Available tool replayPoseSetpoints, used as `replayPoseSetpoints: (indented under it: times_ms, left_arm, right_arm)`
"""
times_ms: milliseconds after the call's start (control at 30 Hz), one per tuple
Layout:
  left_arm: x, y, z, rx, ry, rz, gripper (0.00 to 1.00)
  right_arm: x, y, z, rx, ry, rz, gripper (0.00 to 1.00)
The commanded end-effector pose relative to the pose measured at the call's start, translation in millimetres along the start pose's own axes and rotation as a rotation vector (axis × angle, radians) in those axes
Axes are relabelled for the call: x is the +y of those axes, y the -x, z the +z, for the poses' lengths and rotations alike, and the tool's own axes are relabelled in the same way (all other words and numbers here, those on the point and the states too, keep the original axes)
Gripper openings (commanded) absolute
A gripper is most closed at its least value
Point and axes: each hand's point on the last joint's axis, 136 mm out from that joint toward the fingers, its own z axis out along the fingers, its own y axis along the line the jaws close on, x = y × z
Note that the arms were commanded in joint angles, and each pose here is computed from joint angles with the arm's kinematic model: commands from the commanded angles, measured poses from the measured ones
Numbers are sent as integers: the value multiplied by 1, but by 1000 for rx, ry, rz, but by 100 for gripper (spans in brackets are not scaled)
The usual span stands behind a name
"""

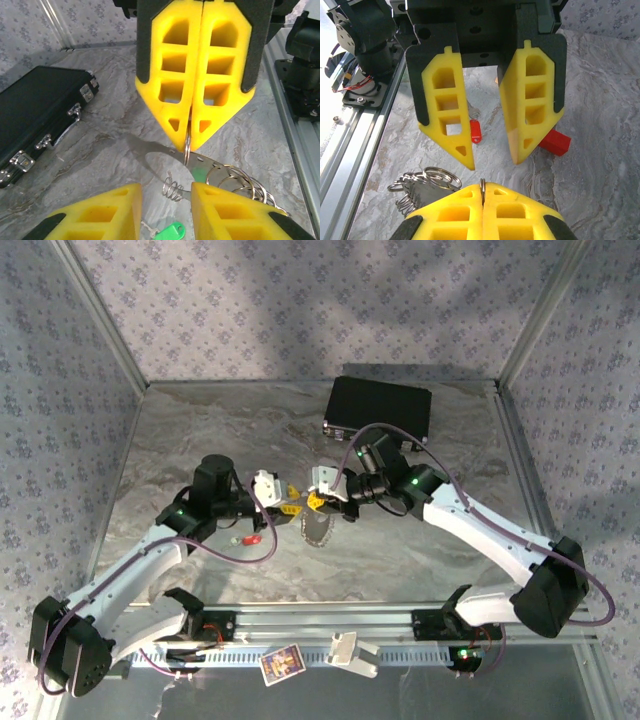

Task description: Put the keys on the keyring

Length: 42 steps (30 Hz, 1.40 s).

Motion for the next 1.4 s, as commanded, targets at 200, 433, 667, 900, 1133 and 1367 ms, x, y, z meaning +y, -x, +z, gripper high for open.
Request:
replayPoseSetpoints:
  times_ms: [200,433,667,900,1133,1367]
  left_arm:
    - [-13,3,6,-33,-74,31,26]
    - [-16,4,7,-38,-80,37,22]
    - [-17,6,7,-42,-80,49,18]
    - [-15,3,7,-34,-61,65,0]
    - [-13,-5,11,-24,23,133,0]
    - [-18,-8,12,-31,26,158,0]
  right_arm:
    - [2,19,-4,-39,-3,-49,0]
    - [2,21,3,-46,5,-29,0]
    - [1,25,10,-63,19,-8,0]
    - [2,26,15,-78,28,18,0]
    - [0,12,1,-85,16,97,32]
    - [-1,-17,-10,-69,-52,143,38]
